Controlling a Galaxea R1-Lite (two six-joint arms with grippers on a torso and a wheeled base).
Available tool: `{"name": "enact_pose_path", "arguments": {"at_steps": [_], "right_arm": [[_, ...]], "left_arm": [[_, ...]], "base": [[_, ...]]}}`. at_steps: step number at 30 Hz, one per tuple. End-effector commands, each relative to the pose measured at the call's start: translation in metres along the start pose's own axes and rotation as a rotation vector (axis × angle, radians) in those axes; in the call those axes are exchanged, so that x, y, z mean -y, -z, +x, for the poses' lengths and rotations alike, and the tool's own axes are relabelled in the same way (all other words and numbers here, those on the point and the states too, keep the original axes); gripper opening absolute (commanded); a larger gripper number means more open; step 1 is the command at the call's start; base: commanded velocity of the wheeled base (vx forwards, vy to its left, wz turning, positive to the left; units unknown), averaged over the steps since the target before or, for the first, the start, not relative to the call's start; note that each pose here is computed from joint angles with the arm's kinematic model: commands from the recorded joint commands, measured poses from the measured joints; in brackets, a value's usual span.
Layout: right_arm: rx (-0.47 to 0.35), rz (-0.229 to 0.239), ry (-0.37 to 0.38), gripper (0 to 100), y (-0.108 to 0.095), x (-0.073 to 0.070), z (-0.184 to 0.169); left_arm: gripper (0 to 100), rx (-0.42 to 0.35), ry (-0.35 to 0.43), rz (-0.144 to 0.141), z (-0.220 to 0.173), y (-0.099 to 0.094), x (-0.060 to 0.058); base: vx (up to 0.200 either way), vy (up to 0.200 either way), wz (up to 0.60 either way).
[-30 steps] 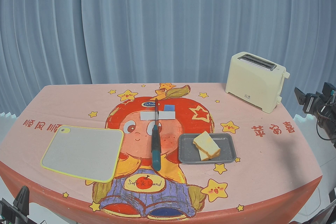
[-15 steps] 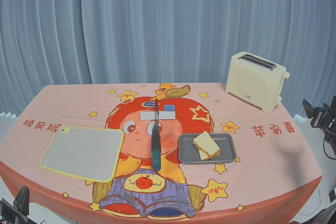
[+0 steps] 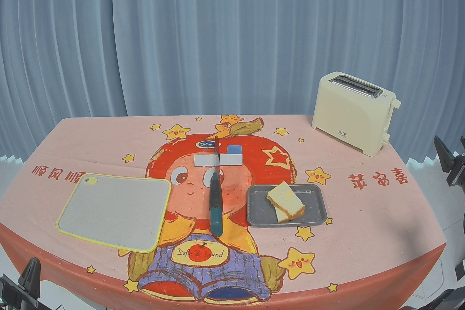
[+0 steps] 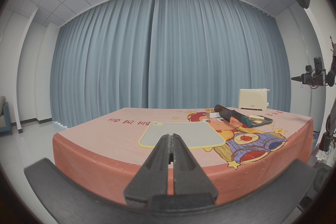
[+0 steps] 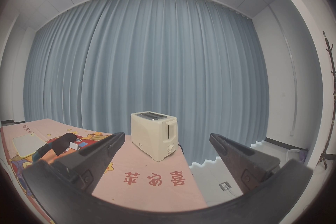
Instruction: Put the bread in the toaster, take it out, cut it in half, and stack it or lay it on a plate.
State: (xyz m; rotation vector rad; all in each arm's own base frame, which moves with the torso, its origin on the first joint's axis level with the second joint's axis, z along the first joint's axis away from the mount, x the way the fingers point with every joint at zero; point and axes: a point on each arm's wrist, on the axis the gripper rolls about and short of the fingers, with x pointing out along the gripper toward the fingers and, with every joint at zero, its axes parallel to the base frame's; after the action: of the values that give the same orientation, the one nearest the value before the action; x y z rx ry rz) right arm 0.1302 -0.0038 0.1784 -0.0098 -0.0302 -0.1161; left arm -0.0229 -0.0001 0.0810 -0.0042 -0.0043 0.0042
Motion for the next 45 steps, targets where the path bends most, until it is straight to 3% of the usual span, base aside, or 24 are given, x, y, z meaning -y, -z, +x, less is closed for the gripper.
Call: {"name": "enact_pose_path", "arguments": {"at_steps": [1, 13, 17, 40, 45], "right_arm": [[0.05, 0.003, -0.003, 100, -0.003, 0.002, -0.015], [0.077, 0.002, -0.083, 100, 0.009, 0.004, -0.043], [0.059, -0.001, -0.085, 100, 0.024, 0.005, -0.057], [-0.046, -0.005, -0.155, 100, 0.055, 0.009, -0.127], [-0.056, -0.004, -0.172, 100, 0.074, 0.01, -0.144]], "left_arm": [[0, -0.007, 0.0, 0.0, 0.001, 0.005, 0.0], [0, -0.007, 0.0, 0.0, 0.001, 0.005, 0.0], [0, -0.007, 0.0, 0.0, 0.001, 0.005, 0.0], [0, -0.007, 0.0, 0.0, 0.001, 0.005, 0.0], [0, -0.007, 0.0, 0.0, 0.001, 0.005, 0.0]], "base": [[0.0, 0.0, 0.0], [0.0, 0.0, 0.0], [0.0, 0.0, 0.0], [0.0, 0.0, 0.0], [0.0, 0.0, 0.0]]}}
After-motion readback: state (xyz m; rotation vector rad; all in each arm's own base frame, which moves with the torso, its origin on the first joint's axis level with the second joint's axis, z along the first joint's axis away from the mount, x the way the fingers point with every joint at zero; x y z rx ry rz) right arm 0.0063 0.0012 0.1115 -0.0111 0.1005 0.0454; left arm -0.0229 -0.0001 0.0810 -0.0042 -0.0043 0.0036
